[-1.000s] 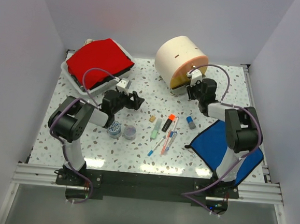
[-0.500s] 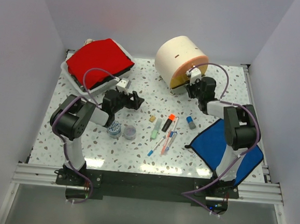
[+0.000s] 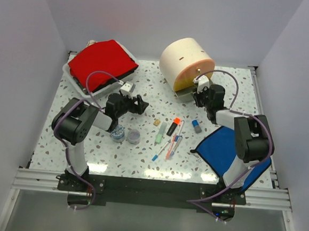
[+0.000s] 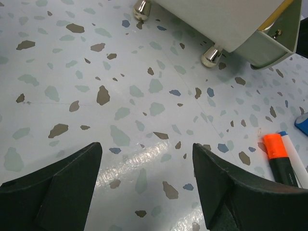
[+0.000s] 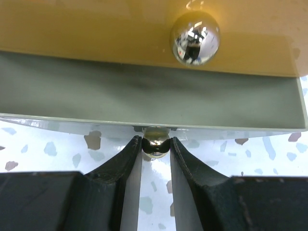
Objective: Sort the stationery into containers
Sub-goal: Open the drawer in the storage box.
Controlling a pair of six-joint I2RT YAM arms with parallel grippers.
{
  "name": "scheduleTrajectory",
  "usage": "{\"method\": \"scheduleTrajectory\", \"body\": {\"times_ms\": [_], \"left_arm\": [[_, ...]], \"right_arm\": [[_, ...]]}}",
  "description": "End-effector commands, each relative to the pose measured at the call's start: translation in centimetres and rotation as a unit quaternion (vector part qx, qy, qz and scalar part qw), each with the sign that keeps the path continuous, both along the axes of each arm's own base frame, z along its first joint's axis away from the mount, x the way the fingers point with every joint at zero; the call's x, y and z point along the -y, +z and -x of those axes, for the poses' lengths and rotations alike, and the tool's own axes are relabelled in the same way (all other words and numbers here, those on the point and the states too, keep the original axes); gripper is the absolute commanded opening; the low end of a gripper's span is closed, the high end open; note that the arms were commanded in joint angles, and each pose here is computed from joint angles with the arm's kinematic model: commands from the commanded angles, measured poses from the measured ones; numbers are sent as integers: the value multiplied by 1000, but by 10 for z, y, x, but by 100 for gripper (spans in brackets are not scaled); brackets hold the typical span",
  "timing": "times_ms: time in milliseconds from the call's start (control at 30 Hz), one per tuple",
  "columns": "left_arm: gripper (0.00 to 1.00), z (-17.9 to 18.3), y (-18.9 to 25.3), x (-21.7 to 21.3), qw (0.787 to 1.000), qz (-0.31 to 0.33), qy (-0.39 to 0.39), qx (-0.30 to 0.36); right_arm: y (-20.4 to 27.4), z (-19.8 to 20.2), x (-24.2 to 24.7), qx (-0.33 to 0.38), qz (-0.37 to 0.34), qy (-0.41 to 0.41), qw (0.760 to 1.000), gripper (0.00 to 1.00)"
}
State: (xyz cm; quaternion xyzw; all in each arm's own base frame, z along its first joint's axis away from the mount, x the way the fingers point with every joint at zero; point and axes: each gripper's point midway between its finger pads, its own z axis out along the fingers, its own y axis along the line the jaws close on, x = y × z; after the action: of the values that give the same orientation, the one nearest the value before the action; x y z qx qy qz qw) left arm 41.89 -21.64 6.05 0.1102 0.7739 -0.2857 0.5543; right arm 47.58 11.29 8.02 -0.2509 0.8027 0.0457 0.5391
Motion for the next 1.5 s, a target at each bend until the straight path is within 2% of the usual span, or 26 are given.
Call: {"method": "scheduleTrajectory", "body": {"times_ms": [0, 700, 733, 767, 800, 867, 1000, 1033, 1100, 1133, 1200, 1267, 1467], "left_arm": [[81, 1, 33, 6, 998, 8, -3, 59], [82, 29, 46, 24, 997, 0, -24, 78], [82, 30, 45, 24, 997, -2, -23, 78], [82, 31, 45, 25, 997, -5, -25, 79], [83, 32, 46, 26, 996, -6, -27, 80], [84, 33, 49, 26, 996, -11, -29, 83], [84, 28, 58, 24, 995, -38, -27, 91], [84, 26, 61, 22, 994, -46, -26, 93], [85, 22, 73, 21, 992, -68, -28, 101], [85, 20, 76, 18, 991, -77, -22, 103], [86, 18, 93, 12, 988, -93, -18, 121], [87, 17, 113, 4, 985, -103, -17, 137], [87, 18, 156, -9, 982, -137, -20, 126]], "right_arm": [[20, 13, -1, 21, -1, 15, 1000, 0], [24, 64, 9, 12, 37, 42, 998, 0], [24, 64, 9, 13, 37, 42, 998, 4], [25, 64, 9, 19, 36, 41, 998, 27], [26, 63, 10, 23, 35, 37, 998, 37], [29, 61, 13, 33, 37, 29, 998, 50], [35, 64, 18, 2, 51, 20, 999, 55], [28, 73, 21, -34, 54, 17, 998, 56], [49, 72, 25, -34, 59, 4, 998, 62], [43, 83, 28, -63, 69, 8, 996, 62], [65, 87, 28, -55, 63, 4, 996, 63], [70, 101, 30, -76, 67, 8, 995, 63], [101, 129, 27, -96, 61, 33, 993, 66]]}}
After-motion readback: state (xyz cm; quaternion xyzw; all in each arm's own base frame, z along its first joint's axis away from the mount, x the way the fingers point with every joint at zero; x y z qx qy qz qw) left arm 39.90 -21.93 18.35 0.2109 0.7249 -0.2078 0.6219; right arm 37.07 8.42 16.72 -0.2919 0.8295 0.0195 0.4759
